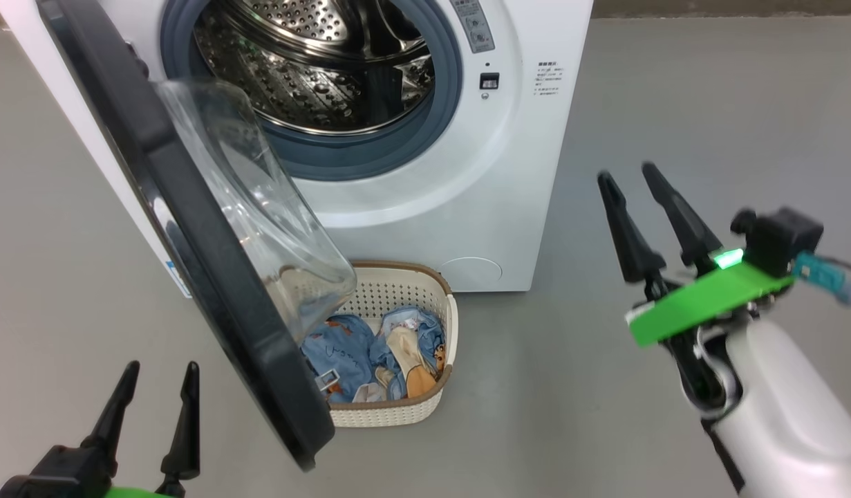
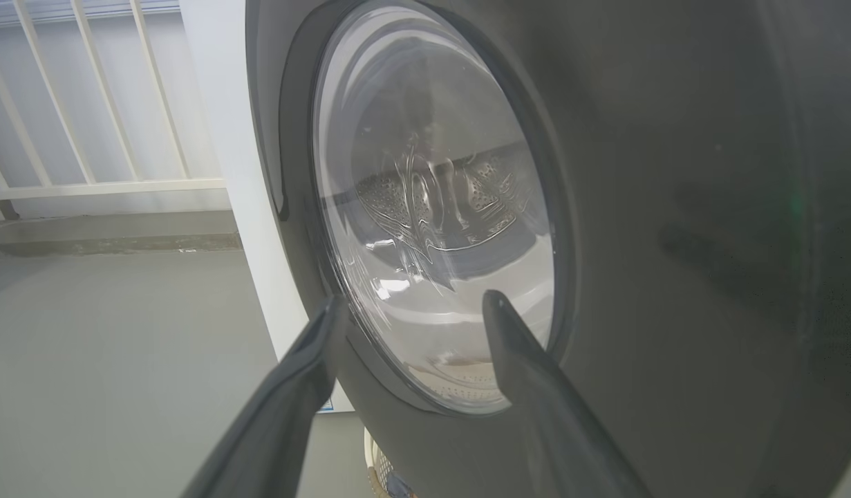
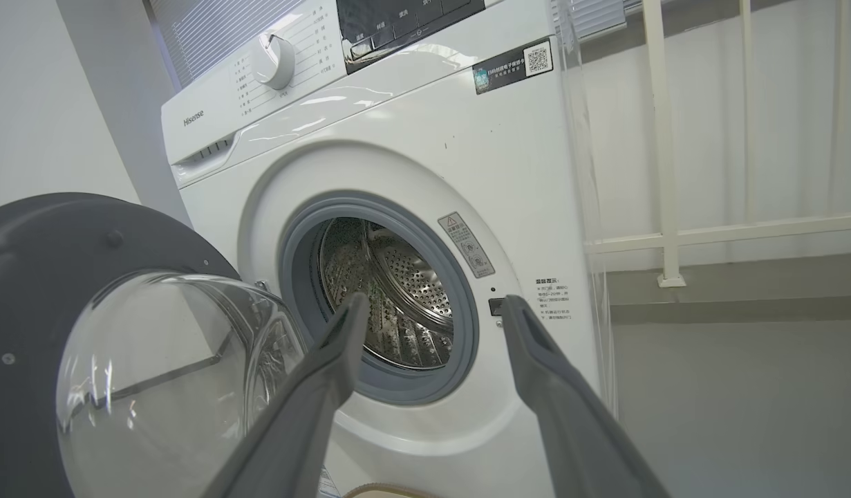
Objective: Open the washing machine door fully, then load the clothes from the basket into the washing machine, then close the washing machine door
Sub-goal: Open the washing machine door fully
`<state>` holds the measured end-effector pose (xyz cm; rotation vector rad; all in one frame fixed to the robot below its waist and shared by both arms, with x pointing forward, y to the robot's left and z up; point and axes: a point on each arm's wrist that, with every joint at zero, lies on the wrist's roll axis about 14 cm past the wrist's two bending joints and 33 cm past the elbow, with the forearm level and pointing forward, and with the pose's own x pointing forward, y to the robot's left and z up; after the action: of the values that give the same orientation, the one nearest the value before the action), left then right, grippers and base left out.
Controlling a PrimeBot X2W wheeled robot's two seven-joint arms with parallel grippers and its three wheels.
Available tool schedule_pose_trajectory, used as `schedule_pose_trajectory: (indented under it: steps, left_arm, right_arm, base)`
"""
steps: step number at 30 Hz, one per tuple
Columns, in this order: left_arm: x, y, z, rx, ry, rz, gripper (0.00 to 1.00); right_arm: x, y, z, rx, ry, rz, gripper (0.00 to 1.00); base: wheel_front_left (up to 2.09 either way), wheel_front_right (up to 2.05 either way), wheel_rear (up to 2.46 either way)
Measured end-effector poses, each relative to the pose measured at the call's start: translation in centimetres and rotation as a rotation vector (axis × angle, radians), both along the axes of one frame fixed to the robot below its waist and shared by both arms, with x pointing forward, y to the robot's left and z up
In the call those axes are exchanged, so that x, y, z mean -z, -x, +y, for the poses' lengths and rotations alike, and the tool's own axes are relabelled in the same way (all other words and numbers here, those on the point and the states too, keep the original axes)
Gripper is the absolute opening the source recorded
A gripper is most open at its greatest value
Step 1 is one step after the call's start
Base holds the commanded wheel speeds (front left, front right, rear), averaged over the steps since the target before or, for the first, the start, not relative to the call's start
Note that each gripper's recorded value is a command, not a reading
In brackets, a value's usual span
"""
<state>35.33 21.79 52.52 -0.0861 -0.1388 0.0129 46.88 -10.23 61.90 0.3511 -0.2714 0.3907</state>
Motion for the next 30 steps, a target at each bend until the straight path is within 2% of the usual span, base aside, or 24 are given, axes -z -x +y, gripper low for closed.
schedule_pose_trajectory:
  steps: [3, 8, 13, 23, 30]
  left_arm:
    - [0.1, 0.0, 0.0, -0.002, 0.002, 0.003, 1.0]
    - [0.1, -0.1, 0.0, -0.003, 0.003, 0.002, 1.0]
    - [0.2, -0.4, -0.2, -0.001, 0.007, 0.003, 1.0]
    - [0.4, -0.9, -0.6, 0.003, 0.014, 0.007, 1.0]
    - [0.8, -0.6, -0.4, -0.011, 0.017, 0.018, 1.0]
  right_arm:
    - [1.0, 0.9, -0.6, 0.04, 0.062, -0.012, 1.0]
    - [2.2, 2.4, -2.3, 0.111, 0.101, -0.014, 1.0]
    - [4.9, 4.1, -4.1, 0.175, 0.123, 0.04, 1.0]
    - [8.3, 6.8, -5.5, 0.22, 0.237, 0.106, 1.0]
    - [8.7, 7.8, -6.1, 0.25, 0.284, 0.107, 1.0]
  base:
    - [0.0, 0.0, 0.0]
    - [0.0, 0.0, 0.0]
    - [0.0, 0.0, 0.0]
    - [0.0, 0.0, 0.0]
    - [0.0, 0.0, 0.0]
